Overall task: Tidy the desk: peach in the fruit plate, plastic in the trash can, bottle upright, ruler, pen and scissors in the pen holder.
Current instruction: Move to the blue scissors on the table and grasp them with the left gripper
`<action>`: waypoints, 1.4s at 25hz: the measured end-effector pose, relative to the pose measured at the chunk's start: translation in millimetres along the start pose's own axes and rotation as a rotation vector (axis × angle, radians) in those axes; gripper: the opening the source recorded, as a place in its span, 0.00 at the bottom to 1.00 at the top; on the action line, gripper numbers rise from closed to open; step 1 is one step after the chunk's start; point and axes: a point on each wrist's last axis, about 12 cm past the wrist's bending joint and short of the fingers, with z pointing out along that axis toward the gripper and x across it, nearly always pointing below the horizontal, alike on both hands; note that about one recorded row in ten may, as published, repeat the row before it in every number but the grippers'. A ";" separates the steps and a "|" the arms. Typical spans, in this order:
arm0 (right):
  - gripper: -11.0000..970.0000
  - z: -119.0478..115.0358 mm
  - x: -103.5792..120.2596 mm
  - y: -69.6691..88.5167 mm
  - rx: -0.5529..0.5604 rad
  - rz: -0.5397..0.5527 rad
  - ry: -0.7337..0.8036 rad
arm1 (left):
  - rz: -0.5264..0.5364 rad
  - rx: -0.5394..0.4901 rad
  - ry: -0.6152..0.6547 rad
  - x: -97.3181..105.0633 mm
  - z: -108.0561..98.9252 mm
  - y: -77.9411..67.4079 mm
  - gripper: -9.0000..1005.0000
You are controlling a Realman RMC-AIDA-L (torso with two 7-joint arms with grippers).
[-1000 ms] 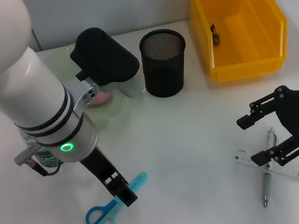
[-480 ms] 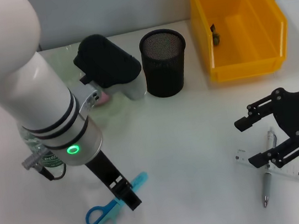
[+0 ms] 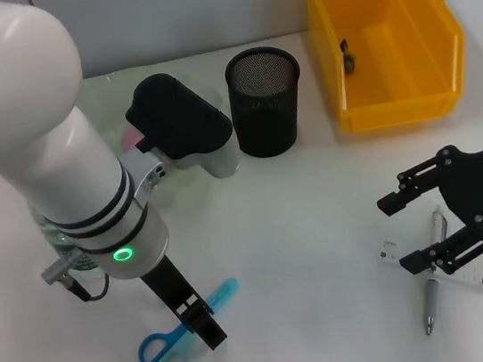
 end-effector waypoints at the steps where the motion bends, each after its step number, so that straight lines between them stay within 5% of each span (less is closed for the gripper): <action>1: 0.78 0.1 0.1 0.0 0.000 0.000 0.001 | 0.002 0.003 -0.002 0.0 0.8 -0.7 0.84; 14: 0.78 0.6 1.5 0.4 0.001 -0.003 0.000 | 0.034 -0.003 0.007 -0.5 11.8 -6.1 0.84; 20: 0.78 0.8 1.4 0.1 0.002 -0.007 0.000 | 0.037 -0.012 0.006 -0.6 12.7 -5.0 0.67; 35: 0.78 2.6 -0.2 -2.1 0.004 -0.022 0.010 | 0.035 -0.013 0.032 1.3 15.2 -3.8 0.63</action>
